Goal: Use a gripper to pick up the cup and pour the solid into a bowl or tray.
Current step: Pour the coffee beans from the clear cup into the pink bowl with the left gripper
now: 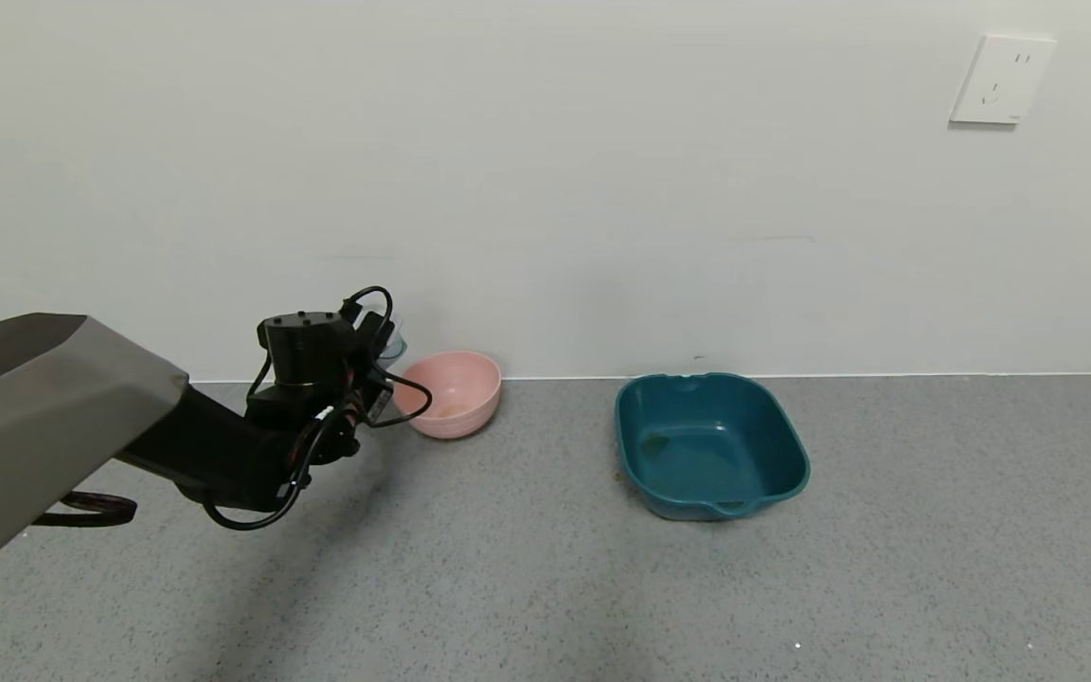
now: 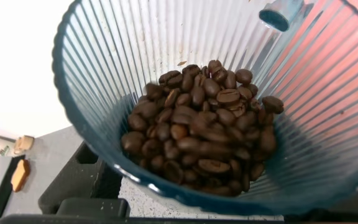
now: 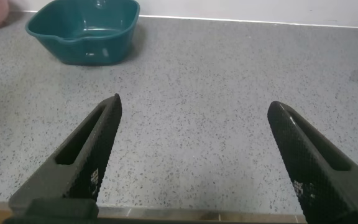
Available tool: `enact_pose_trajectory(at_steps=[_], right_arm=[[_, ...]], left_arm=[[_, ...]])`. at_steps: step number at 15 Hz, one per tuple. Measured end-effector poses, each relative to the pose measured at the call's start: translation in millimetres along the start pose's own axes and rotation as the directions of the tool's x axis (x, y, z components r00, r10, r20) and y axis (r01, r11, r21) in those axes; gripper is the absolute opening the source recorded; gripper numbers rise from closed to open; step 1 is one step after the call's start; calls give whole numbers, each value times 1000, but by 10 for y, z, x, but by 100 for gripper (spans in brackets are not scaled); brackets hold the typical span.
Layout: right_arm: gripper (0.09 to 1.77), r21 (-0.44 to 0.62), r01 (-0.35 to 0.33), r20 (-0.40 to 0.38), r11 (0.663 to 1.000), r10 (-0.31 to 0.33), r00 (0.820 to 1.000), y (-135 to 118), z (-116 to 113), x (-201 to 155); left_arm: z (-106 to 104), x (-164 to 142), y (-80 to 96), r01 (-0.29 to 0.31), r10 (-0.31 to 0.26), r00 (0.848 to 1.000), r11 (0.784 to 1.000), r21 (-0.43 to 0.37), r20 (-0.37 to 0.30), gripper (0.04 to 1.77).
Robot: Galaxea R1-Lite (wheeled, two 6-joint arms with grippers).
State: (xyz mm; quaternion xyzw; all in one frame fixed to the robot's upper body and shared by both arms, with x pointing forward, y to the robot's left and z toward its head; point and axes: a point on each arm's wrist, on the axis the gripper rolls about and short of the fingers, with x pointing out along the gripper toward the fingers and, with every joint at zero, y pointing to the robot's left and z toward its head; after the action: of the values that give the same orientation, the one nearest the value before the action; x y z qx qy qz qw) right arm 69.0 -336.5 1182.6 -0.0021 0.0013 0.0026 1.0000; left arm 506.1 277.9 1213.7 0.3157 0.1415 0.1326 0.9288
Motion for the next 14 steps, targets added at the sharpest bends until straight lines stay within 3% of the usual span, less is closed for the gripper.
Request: enact_pose_trajectory(at_steps=[14], right_arm=[[171,0,0,1,1000,0,1000,0,1,0]], left_arm=[[52,-19,-102,21,-23,1000,983,181,7,133]])
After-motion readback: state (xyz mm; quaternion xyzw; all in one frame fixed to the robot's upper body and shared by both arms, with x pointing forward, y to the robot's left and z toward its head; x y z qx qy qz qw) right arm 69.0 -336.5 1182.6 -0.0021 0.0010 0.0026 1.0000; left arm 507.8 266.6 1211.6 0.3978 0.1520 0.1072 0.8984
